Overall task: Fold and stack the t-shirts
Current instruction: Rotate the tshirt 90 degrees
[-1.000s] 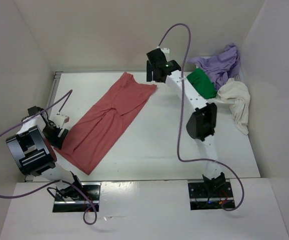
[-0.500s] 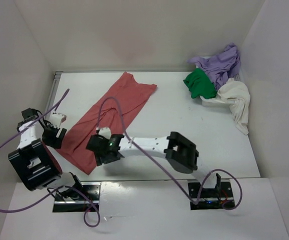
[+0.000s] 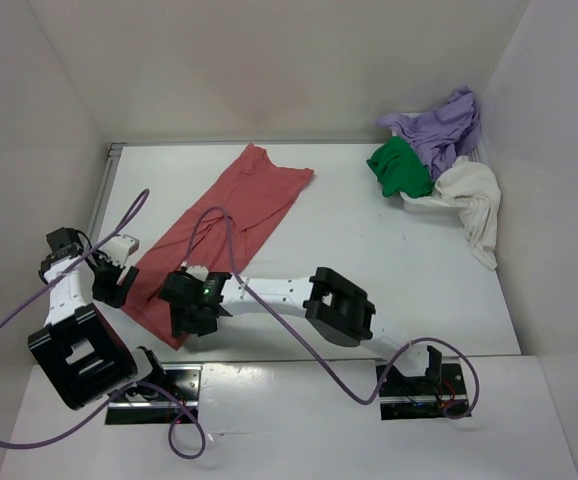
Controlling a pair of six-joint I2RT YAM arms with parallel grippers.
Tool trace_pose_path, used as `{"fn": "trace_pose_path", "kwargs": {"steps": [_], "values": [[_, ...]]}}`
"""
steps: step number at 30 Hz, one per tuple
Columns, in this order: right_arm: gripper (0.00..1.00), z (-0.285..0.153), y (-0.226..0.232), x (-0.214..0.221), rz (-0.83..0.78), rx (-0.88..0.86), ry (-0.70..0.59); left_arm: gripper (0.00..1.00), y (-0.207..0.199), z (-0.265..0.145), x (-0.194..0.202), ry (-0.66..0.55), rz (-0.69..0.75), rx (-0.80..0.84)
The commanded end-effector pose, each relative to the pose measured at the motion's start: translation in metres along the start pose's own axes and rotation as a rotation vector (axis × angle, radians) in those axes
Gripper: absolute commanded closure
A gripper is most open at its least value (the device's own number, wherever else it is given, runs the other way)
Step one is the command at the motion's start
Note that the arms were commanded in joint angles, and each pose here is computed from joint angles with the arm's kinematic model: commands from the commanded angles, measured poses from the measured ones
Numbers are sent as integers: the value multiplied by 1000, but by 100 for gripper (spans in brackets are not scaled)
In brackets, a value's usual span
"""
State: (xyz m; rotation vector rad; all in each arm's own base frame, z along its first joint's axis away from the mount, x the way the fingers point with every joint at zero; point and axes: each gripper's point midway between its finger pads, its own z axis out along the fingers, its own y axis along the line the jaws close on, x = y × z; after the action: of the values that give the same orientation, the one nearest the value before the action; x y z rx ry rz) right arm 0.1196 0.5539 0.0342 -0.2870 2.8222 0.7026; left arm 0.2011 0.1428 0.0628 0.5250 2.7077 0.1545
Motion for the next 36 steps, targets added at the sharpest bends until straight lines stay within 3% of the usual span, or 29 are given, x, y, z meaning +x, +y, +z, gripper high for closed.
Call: {"fn": "trace_pose_path", "kwargs": {"steps": [1, 7, 10, 13, 14, 15, 18, 24, 28, 32, 36], "values": [[38, 12, 4, 8, 41, -5, 52, 15, -4, 4, -8, -48, 28, 34], [43, 28, 2, 2, 96, -23, 87, 15, -2, 5, -13, -69, 30, 38], [58, 34, -6, 6, 115, -24, 116, 15, -2, 5, -13, -69, 39, 37], [82, 37, -16, 3, 157, -27, 131, 15, 0, 4, -12, -68, 31, 34], [96, 41, -17, 4, 172, -31, 130, 15, 0, 4, -12, -68, 31, 34], [100, 41, -27, 6, 181, -22, 142, 15, 0, 4, -12, -68, 31, 34], [100, 29, -29, -4, 229, -71, 135, 15, -7, 4, -9, -67, 36, 54], [100, 1, -104, 12, 264, -32, 164, 13, -19, -2, -17, -99, 82, 113], [100, -26, -150, 30, 259, 18, 187, 13, -22, -8, -43, -140, 133, 121], [100, -59, -189, 47, 252, 76, 192, 13, -44, -10, -72, -174, 185, 165], [100, -91, -229, 72, 264, 127, 203, 13, -84, -24, -111, -243, 329, 200]]}}
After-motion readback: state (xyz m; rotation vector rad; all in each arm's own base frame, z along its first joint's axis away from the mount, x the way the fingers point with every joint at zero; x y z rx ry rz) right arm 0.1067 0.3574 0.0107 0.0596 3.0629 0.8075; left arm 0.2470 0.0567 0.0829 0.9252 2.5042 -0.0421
